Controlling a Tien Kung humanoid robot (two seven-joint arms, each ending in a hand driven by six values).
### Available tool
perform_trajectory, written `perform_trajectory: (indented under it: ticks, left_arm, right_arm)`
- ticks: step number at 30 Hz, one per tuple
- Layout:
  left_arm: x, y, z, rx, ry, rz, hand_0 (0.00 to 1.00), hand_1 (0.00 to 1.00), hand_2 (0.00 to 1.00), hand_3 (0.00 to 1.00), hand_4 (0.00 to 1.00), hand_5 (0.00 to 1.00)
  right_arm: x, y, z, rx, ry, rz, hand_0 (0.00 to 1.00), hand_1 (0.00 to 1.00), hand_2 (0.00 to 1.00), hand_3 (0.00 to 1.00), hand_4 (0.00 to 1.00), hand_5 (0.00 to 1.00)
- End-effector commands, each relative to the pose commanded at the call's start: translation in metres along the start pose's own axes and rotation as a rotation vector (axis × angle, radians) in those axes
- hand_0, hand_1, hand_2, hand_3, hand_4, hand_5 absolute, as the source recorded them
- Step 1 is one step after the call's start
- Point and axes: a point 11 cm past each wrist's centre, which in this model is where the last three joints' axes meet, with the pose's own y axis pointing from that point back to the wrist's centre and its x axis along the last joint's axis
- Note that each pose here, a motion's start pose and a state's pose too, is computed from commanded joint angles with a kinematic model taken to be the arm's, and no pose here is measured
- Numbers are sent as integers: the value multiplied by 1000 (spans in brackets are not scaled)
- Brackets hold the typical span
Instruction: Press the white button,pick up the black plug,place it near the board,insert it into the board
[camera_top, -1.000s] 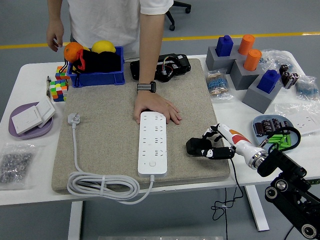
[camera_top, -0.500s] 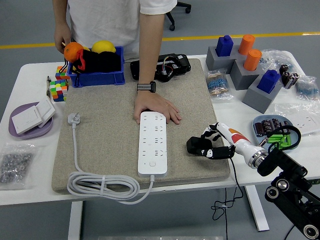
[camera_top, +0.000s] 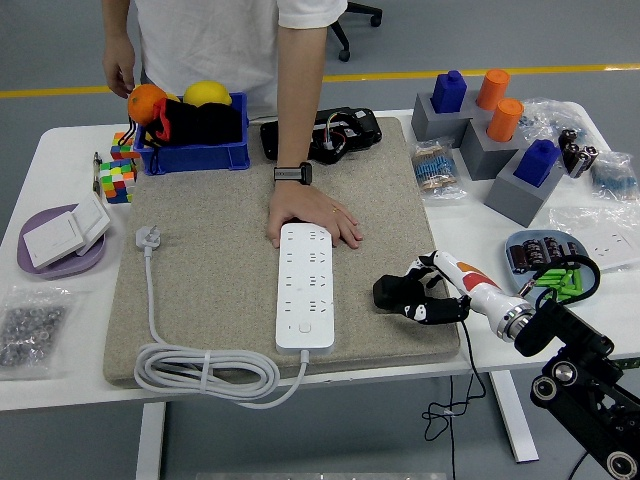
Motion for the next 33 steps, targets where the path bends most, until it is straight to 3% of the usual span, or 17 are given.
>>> perform_trajectory:
  ticks: [12, 13, 18, 19, 30, 31, 33]
  left_arm:
    - [-1, 0, -1, 1, 0, -1, 810, 778, 733, 783, 589, 527]
    - [-1, 0, -1, 1, 0, -1, 810, 778, 733, 783, 588, 528]
    - [-1, 0, -1, 1, 0, -1, 810, 778, 733, 783, 588, 528]
    - [-1, 0, -1, 1, 0, -1, 810, 778, 733, 783, 588, 528]
    - [0, 0, 0, 1, 0, 1, 810, 778, 733, 783, 588, 527]
    - [0, 0, 0, 1, 0, 1, 810, 778, 733, 783, 588, 528]
    - [0, 0, 0, 1, 0, 0, 810, 778, 733, 783, 588, 528]
  right_arm:
    - [0, -1, -2, 11, 19, 16, 571, 662, 621, 455, 868, 141]
    - [0, -1, -2, 9, 17, 15, 503, 586, 554, 462, 867, 107]
    - [0, -1, 0, 0, 19, 11, 503, 586, 554, 462, 867, 107]
    - [0, -1, 0, -1, 20, 10, 372, 495, 493, 474, 875, 39]
    - [4, -1, -5, 26, 37, 32, 329, 451, 442, 482, 899, 2]
    - [4, -1, -6, 31, 36, 35, 310, 387, 338, 483, 877, 2]
    - [4, -1, -7, 44, 32, 43, 310, 387, 338, 483, 877, 2]
